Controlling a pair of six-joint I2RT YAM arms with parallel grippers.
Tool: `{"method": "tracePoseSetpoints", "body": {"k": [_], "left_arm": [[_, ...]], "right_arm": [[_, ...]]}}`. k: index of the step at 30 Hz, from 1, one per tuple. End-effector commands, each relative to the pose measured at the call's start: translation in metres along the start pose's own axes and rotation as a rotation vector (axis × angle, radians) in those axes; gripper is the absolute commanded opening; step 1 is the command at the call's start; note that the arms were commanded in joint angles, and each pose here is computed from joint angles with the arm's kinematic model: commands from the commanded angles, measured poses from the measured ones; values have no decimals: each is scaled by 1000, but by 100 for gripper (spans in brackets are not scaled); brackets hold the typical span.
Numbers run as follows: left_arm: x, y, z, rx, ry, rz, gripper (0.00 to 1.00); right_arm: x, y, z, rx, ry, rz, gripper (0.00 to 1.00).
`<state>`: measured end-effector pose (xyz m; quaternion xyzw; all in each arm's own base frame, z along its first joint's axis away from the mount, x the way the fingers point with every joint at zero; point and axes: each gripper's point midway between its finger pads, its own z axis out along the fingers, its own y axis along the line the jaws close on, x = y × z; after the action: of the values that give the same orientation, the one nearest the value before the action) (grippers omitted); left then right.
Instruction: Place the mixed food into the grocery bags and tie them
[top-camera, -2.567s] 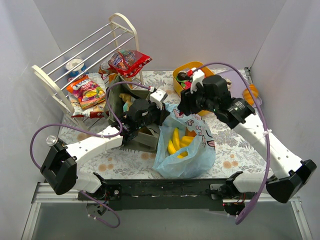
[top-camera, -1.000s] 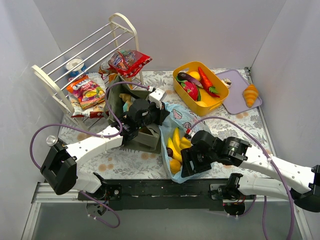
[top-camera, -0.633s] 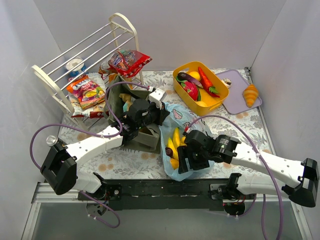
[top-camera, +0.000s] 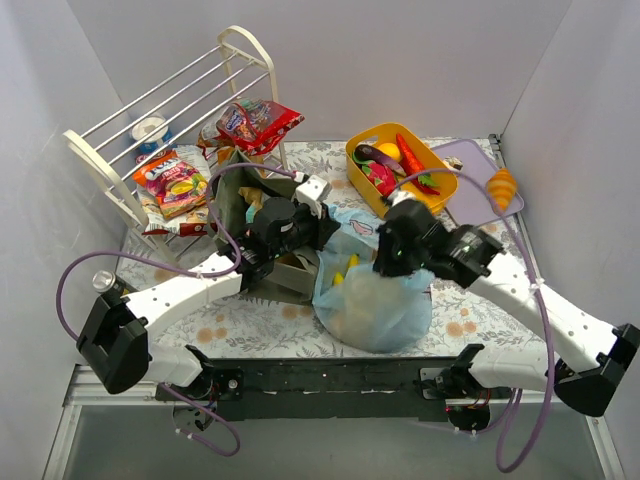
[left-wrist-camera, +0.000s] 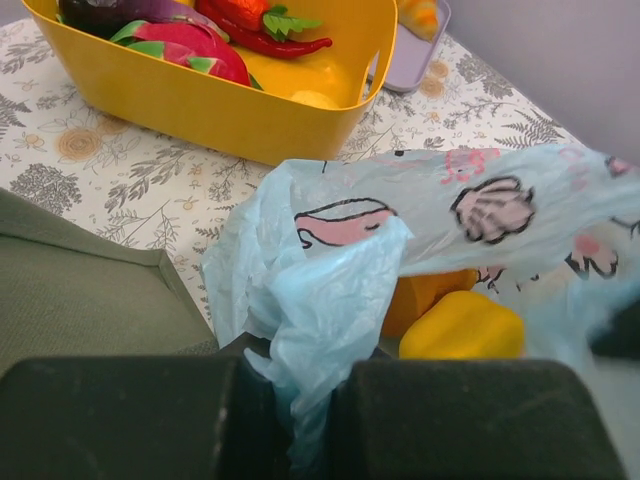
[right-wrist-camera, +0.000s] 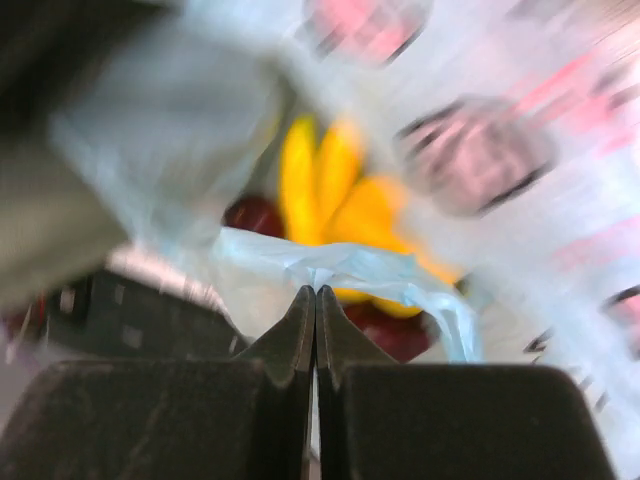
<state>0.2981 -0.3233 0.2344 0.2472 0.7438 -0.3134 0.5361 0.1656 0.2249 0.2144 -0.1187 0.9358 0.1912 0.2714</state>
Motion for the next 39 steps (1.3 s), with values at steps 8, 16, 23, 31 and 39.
{"method": "tracePoseSetpoints", "body": {"k": [8, 16, 23, 31, 39], "left_arm": [[-90, -33, -34, 98, -188, -15, 0], [-124, -85, -54, 219, -233, -48, 0], [-78, -94, -40, 193, -127, -148, 0], [-61, -72, -37, 67, -124, -137, 0], [-72, -80, -36, 116, -124, -12, 6]], "right_arm": [[-142, -46, -98, 193, -467, -132, 1], [-178, -80, -180, 395, -721, -137, 1], [-146, -120, -130, 543, -676, -109, 1], [-123, -114, -110, 448, -586, -202, 30], [-158, -11, -148, -40, -657, -353, 84]]}}
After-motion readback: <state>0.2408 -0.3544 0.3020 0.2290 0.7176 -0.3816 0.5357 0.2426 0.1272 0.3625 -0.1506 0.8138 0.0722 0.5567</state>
